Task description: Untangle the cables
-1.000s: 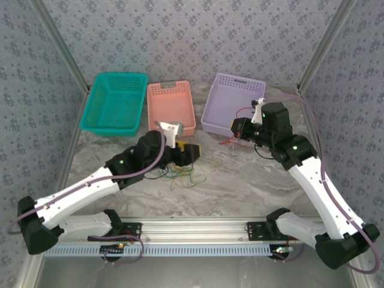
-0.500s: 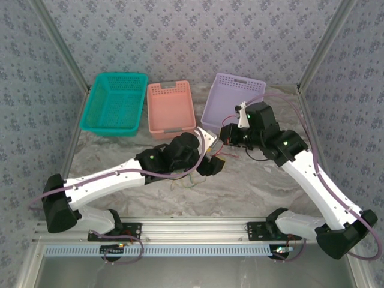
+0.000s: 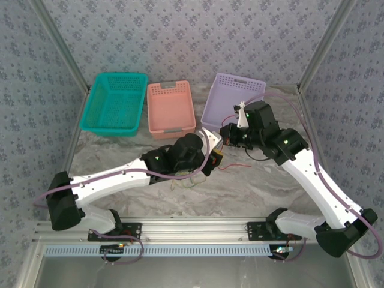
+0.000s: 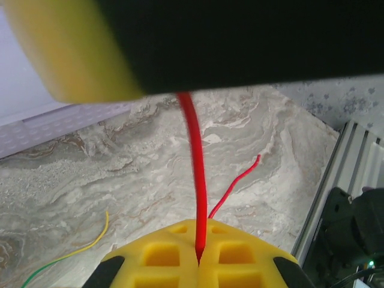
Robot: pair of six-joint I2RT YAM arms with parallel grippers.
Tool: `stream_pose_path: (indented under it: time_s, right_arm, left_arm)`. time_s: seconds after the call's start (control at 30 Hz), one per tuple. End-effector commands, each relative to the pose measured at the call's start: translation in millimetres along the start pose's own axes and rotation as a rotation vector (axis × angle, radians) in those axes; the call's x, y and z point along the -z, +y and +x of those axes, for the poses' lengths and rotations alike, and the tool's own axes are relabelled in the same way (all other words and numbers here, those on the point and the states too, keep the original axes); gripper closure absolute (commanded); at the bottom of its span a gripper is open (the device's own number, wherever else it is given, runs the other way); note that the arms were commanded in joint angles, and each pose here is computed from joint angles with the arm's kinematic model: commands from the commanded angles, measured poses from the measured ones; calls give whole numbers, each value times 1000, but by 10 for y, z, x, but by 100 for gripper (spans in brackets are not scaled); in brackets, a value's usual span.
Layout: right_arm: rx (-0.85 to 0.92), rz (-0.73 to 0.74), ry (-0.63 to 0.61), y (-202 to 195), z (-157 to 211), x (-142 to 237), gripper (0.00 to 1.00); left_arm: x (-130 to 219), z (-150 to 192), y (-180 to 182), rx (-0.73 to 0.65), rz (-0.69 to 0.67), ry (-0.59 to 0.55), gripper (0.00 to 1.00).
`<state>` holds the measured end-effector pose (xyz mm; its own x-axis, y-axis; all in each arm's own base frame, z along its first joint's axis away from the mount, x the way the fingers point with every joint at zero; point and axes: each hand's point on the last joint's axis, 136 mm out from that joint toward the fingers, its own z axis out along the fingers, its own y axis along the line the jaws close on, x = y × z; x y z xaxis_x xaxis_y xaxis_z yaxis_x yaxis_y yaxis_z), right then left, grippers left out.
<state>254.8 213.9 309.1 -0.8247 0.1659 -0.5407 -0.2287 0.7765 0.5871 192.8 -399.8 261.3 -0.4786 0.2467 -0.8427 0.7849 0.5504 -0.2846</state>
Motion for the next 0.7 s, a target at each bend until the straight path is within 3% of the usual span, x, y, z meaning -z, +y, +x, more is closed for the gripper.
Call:
stream_pose_path:
  time_s: [0.0,0.07,0.2,0.43,0.67]
  right_arm:
    - [78,-21,-56,146,-150,198,75]
    - [85,-8,-90,146,-197,297,54]
    - [91,20,-152,113,-248,485,37]
    - [107,-5,-198,117,-113,539,33]
    - [212,-125,-174,567,101,214,30]
  left_arm:
    - [164,-40,99,89,-5,-16,100]
    - [280,-85,254,144,-37,-24,100]
    - [575,-204,526,204,-101,-50,100]
    - [1346,-340,1462,341,-362,-105,100]
    - [2103,-382,2590,549,-607,-241,100]
